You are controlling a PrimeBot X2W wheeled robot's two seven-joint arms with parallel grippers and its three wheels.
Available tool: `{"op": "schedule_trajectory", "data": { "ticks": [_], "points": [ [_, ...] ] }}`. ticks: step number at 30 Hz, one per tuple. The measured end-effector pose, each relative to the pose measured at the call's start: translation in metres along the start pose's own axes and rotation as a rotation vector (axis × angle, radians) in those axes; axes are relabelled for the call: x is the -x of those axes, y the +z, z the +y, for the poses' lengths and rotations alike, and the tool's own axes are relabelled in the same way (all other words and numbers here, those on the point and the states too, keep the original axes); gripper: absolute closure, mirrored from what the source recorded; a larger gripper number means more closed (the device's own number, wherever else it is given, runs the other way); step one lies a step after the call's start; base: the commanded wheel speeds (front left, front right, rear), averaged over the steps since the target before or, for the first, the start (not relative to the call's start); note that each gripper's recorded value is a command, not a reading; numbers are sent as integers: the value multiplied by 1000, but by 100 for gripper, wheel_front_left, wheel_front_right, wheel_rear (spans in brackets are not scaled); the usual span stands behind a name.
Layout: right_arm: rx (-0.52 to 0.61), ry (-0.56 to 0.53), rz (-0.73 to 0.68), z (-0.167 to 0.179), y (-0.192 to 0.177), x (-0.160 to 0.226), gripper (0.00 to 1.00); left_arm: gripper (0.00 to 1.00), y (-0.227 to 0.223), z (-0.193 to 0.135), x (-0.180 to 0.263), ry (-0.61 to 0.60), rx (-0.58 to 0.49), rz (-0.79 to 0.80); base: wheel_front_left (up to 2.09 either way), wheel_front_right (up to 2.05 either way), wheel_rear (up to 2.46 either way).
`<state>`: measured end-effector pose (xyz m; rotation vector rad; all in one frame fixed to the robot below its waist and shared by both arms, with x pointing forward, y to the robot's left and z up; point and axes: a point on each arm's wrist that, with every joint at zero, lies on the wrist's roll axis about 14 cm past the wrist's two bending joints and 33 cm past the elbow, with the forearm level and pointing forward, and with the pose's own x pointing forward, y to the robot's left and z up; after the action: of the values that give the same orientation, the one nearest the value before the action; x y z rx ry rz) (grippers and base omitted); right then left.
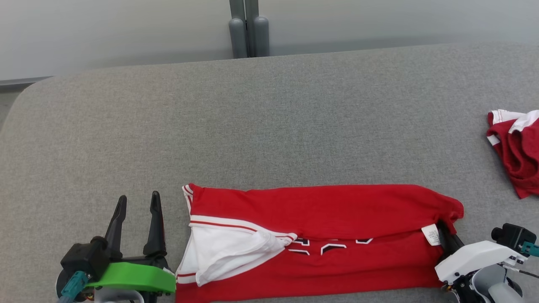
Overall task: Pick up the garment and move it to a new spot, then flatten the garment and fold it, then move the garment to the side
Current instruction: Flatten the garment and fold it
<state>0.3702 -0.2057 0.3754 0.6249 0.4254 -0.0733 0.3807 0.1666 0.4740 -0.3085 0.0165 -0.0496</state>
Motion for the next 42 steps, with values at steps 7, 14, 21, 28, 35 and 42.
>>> {"op": "schedule_trajectory", "data": {
  "ticks": [7, 14, 21, 28, 35, 42],
  "points": [
    [-4, 41, -50, 7, 24, 0, 100, 0, 1, -2, 1, -7, 2, -3, 0, 0, 0],
    [25, 94, 26, 15, 35, -1, 100, 0, 2, -2, 2, -4, 3, -8, 0, 0, 0],
    [3, 131, 68, 20, 53, 1, 100, 0, 3, -1, 6, 2, 8, -10, 0, 0, 0],
    [42, 142, 110, 17, 73, 4, 100, 0, 5, 4, 10, 17, 9, -17, 0, 0, 0],
    [120, 216, 40, 44, 117, -1, 100, 0, 6, 11, 16, 44, 11, -21, 0, 0, 0],
    [235, 348, 63, 98, 116, 2, 100, 0, 9, 22, 29, 85, 14, -31, 0, 0, 0]
  ]
}}
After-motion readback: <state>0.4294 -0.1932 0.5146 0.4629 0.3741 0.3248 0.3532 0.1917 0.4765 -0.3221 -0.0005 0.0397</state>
